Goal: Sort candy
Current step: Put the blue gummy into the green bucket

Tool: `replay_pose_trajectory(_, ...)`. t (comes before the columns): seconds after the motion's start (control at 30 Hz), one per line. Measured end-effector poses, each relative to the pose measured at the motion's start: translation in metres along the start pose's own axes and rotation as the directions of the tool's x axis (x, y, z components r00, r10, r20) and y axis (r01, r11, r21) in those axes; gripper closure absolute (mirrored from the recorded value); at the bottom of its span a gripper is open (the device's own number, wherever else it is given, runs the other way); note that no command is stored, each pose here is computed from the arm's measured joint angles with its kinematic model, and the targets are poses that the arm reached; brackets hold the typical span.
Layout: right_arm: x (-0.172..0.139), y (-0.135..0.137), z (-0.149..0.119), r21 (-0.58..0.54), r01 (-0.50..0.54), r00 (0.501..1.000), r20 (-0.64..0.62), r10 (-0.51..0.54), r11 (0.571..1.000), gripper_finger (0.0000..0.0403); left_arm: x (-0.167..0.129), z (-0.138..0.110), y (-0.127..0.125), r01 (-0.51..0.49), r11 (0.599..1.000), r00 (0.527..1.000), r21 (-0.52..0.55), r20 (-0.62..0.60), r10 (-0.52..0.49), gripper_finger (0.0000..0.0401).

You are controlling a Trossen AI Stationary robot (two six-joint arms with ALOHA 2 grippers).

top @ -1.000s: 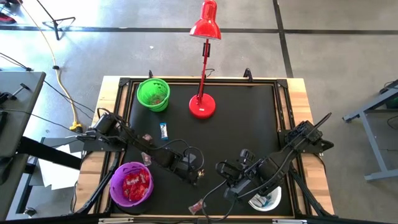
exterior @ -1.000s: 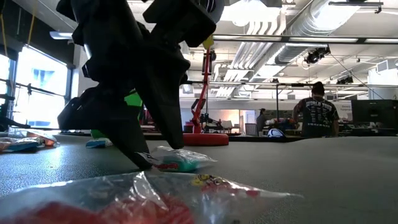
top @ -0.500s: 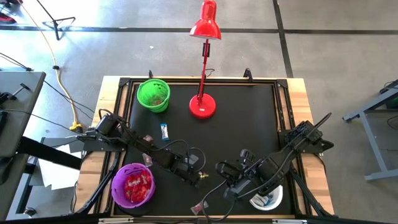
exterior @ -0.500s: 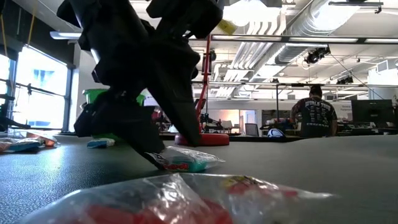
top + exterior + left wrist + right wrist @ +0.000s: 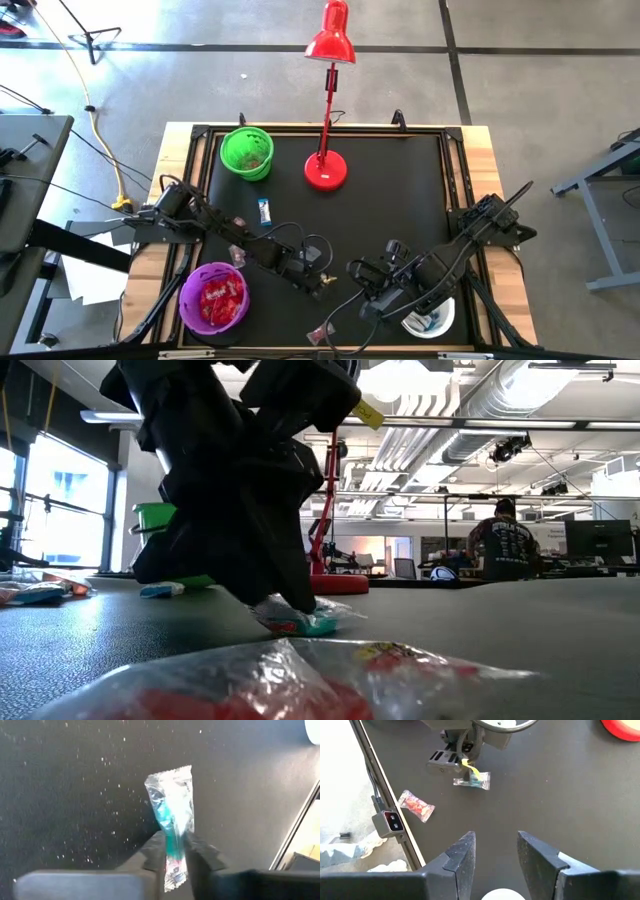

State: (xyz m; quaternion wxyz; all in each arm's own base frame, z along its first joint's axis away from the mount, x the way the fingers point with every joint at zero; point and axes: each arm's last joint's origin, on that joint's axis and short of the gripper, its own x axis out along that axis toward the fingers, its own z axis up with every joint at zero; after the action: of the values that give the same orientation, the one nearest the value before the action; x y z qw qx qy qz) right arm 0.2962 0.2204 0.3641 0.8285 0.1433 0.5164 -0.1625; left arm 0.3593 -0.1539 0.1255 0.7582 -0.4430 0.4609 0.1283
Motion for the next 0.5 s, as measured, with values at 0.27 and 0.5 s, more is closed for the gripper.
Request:
replay_pose_trajectory(0.27, 0.000, 0.000, 0.000, 0.000, 0.000, 1.000, 0.000, 0.000, 1.000, 0.0261, -0.001, 0.001, 0.000, 0.001, 1.000, 1.000, 0.022, 0.007, -0.002, 0.0389)
replay_pose_trajectory(0.5, 0.001, -0.001, 0.002, 0.007, 0.000, 1.000, 0.003, 0.000, 1.000, 0.0261, -0.029, 0.006, -0.009, 0.002, 0.999, 0.998, 0.054, 0.056, -0.005, 0.0399)
